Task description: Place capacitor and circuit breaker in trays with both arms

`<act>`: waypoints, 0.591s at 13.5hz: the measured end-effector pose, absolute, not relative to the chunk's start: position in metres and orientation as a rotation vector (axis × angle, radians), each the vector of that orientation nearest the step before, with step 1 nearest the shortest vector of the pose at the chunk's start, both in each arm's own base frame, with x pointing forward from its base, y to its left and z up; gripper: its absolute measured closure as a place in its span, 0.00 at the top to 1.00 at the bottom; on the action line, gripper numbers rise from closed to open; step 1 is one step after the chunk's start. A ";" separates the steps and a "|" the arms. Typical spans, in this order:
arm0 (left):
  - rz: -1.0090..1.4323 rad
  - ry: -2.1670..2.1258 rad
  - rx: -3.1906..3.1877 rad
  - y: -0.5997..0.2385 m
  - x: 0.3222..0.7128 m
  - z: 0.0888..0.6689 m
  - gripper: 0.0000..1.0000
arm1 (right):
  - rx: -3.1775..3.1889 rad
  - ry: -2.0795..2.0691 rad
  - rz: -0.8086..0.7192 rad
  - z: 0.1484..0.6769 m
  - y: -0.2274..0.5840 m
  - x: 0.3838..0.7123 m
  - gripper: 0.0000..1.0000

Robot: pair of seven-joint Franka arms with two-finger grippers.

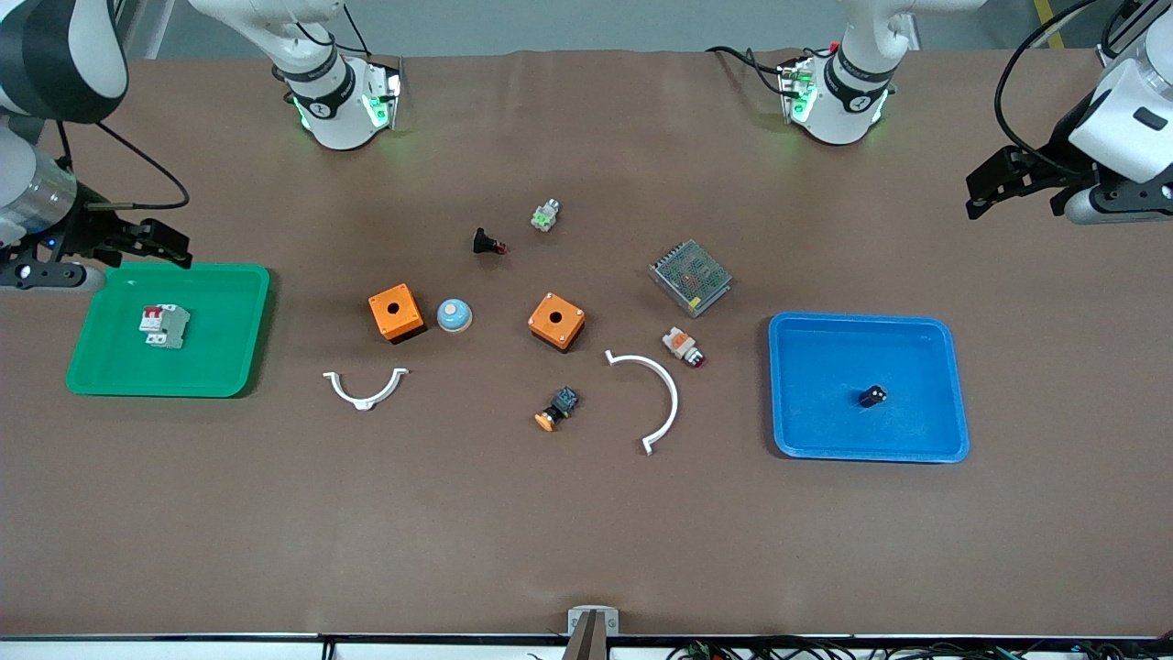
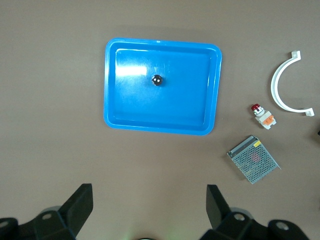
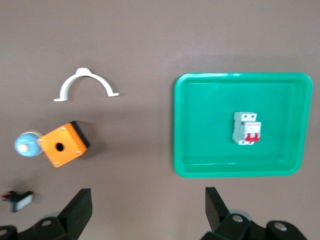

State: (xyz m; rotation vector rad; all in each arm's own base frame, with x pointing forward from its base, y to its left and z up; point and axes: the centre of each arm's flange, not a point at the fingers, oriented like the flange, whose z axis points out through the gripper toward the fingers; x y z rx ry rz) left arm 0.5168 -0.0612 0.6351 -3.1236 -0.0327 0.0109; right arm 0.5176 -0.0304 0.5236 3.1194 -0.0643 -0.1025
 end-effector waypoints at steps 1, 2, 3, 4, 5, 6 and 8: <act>0.013 -0.029 -3.123 -0.063 0.517 0.634 1.00 | 3.122 -0.071 -0.089 0.528 -0.027 0.517 1.00; 0.015 -0.021 -3.123 -0.065 0.517 0.633 1.00 | 3.122 -0.080 -0.069 0.535 -0.027 0.517 1.00; 0.017 -0.011 -3.122 -0.069 0.517 0.632 1.00 | 3.123 -0.090 -0.045 0.547 -0.030 0.519 1.00; 0.017 -0.004 -3.121 -0.071 0.517 0.632 1.00 | 3.123 -0.100 -0.025 0.564 -0.033 0.521 1.00; 0.017 -0.001 -3.121 -0.072 0.517 0.632 1.00 | 3.123 -0.106 -0.009 0.583 -0.035 0.523 1.00; 0.017 0.000 -3.121 -0.073 0.517 0.632 1.00 | 3.123 -0.109 0.002 0.603 -0.036 0.524 1.00; 0.017 0.001 -3.121 -0.073 0.517 0.632 1.00 | 3.122 -0.114 0.017 0.621 -0.037 0.532 1.00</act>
